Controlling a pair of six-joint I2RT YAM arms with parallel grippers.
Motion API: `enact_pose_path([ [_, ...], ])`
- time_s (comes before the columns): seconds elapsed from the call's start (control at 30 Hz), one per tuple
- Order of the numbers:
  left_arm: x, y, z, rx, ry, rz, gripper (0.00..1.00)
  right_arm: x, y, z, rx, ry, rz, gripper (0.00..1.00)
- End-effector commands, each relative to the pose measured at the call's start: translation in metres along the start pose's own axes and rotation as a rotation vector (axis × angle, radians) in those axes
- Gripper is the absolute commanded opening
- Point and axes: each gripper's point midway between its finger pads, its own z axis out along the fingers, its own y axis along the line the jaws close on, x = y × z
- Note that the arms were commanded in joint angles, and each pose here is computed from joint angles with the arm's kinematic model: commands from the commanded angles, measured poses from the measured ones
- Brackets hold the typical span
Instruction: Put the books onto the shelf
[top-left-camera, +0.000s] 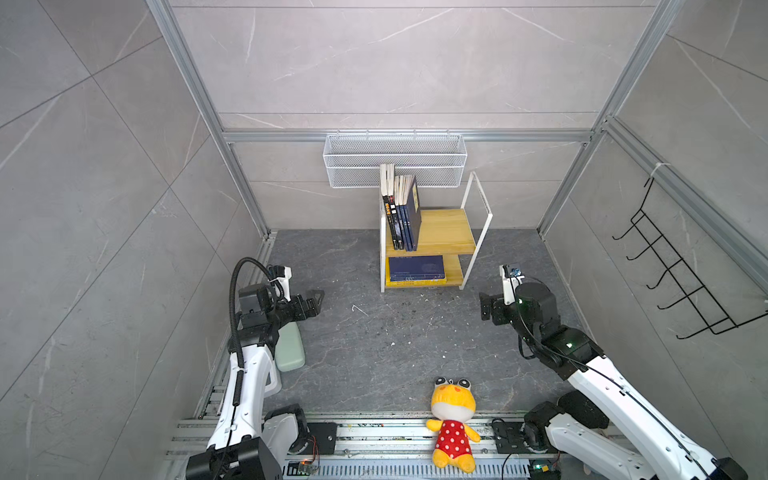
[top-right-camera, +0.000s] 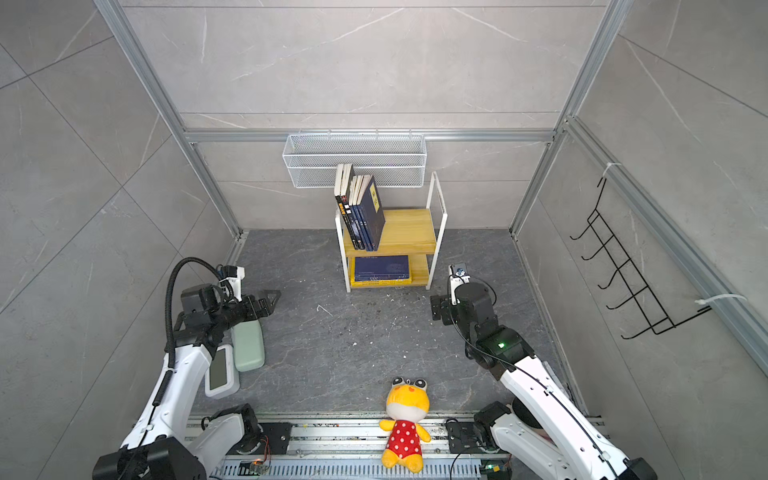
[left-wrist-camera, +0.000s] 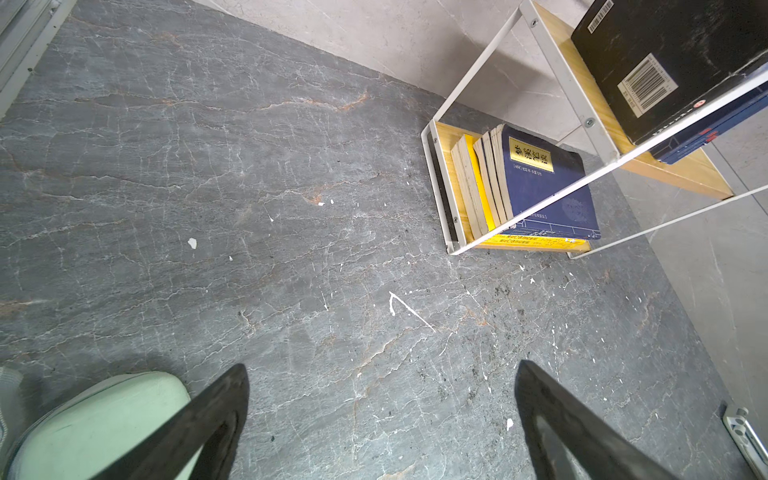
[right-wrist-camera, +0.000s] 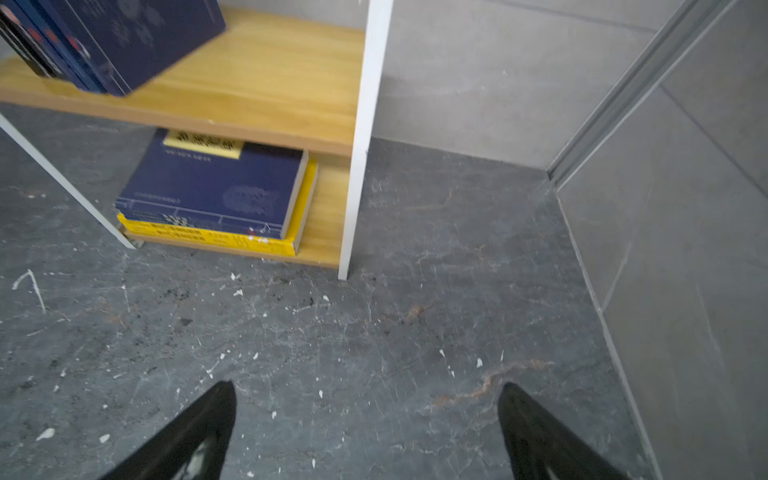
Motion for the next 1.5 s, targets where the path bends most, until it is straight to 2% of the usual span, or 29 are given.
enact_pose_path([
  [0.0,-0.015,0.000,-0.002,0.000,-0.033,0.021,1.00,0.021,-0.004,0.005,0.028,0.035,0.043,1.00],
  [0.13,-0.012,0.004,-0.002,-0.023,-0.023,0.067,1.00,0.044,-0.007,0.021,0.075,0.056,0.034,1.00],
  [0.27,-0.001,0.000,0.001,0.013,0.032,0.051,1.00,0.064,-0.019,0.038,0.153,0.110,0.014,0.98],
  [0.43,0.007,-0.006,0.018,0.031,0.041,0.186,1.00,0.076,-0.020,0.058,0.174,0.084,0.008,1.00],
  [0.5,0.012,-0.008,0.025,0.044,0.041,0.201,1.00,0.077,-0.022,0.064,0.174,0.060,0.021,1.00],
  [0.73,0.027,0.006,0.052,0.031,-0.080,0.289,1.00,0.082,-0.031,0.087,0.160,-0.044,0.119,1.00],
  [0.93,0.039,0.015,0.061,0.022,-0.237,0.378,1.00,0.079,-0.039,0.106,0.169,-0.100,0.165,1.00],
  [1.03,0.041,0.020,0.066,0.004,-0.242,0.363,1.00,0.072,-0.033,0.112,0.127,-0.142,0.155,1.00],
  [1.13,0.035,0.030,0.071,-0.056,-0.233,0.352,1.00,0.071,-0.034,0.118,0.134,-0.128,0.161,1.00],
  [1.27,0.039,0.038,0.076,-0.080,-0.290,0.402,1.00,0.072,-0.043,0.117,0.141,-0.130,0.194,1.00],
  [1.3,0.036,0.038,0.077,-0.080,-0.308,0.395,1.00,0.073,-0.045,0.117,0.143,-0.130,0.204,1.00],
  [1.37,0.038,0.045,0.080,-0.118,-0.258,0.387,1.00,0.075,-0.051,0.115,0.156,-0.137,0.226,1.00],
  [1.47,0.035,0.057,0.079,-0.180,-0.286,0.343,1.00,0.074,-0.059,0.112,0.187,-0.158,0.213,1.00],
])
